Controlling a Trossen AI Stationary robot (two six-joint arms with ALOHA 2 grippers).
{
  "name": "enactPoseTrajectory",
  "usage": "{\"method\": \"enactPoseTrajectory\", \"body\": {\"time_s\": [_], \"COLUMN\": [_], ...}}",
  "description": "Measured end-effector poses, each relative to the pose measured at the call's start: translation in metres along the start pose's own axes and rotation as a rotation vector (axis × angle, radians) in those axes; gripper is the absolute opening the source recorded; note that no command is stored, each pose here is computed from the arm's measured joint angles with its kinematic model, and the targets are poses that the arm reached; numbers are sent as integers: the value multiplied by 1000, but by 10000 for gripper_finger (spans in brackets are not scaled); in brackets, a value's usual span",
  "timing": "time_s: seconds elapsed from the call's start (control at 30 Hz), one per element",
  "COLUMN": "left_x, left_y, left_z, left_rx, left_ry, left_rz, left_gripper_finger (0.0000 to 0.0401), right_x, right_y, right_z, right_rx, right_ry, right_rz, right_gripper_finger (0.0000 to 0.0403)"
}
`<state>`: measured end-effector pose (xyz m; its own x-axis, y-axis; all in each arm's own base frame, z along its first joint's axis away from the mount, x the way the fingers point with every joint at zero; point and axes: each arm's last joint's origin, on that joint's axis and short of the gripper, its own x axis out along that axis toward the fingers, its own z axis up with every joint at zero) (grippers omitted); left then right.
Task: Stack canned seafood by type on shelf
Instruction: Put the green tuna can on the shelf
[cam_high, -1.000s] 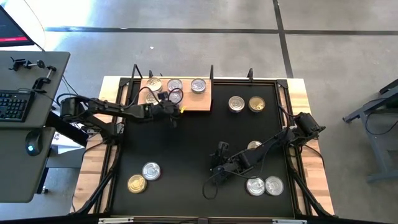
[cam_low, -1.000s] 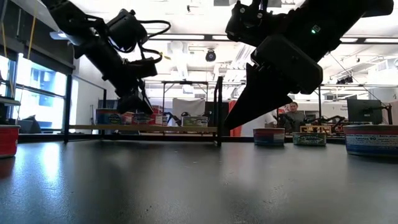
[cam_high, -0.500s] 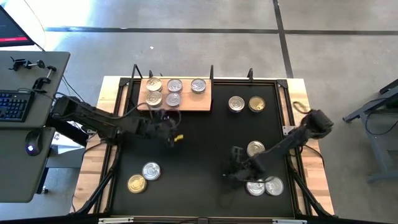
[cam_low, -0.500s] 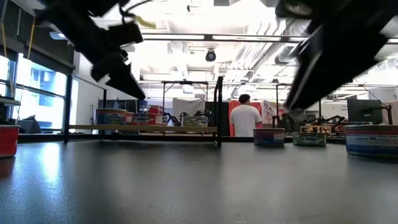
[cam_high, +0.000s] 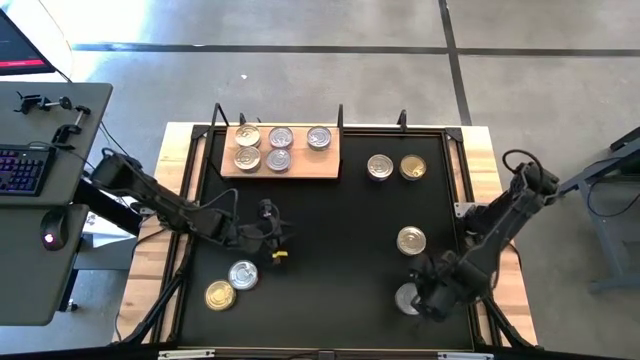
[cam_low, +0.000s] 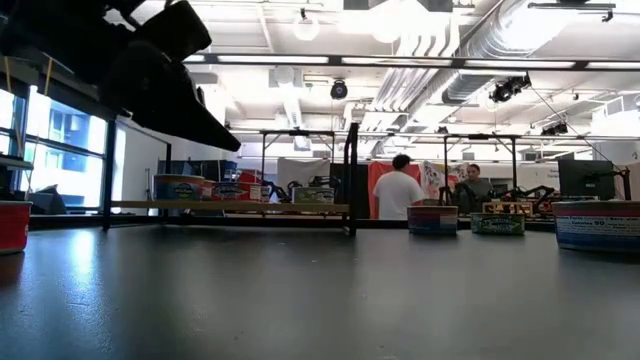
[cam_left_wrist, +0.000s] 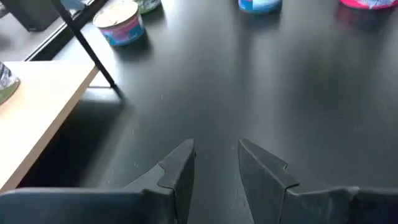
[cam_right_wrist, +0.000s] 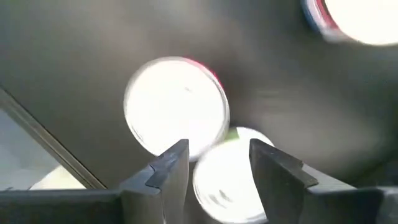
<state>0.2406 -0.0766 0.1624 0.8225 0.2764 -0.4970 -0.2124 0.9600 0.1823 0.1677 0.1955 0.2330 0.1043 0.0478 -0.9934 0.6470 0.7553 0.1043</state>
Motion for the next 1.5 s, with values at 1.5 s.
{"method": "enactPoseTrajectory", "body": {"time_s": [1.5], "left_x": [-124], "left_y": [-105], "left_z": [1], "left_rx": [-188], "left_ry": [137], "left_rz": [-69], "left_gripper_finger": [115], "right_x": [17], "right_y": [-8], "right_z": [53], "right_rx": [-127], "right_ry": [133], "right_rz": [-127], "right_gripper_finger": [161]}}
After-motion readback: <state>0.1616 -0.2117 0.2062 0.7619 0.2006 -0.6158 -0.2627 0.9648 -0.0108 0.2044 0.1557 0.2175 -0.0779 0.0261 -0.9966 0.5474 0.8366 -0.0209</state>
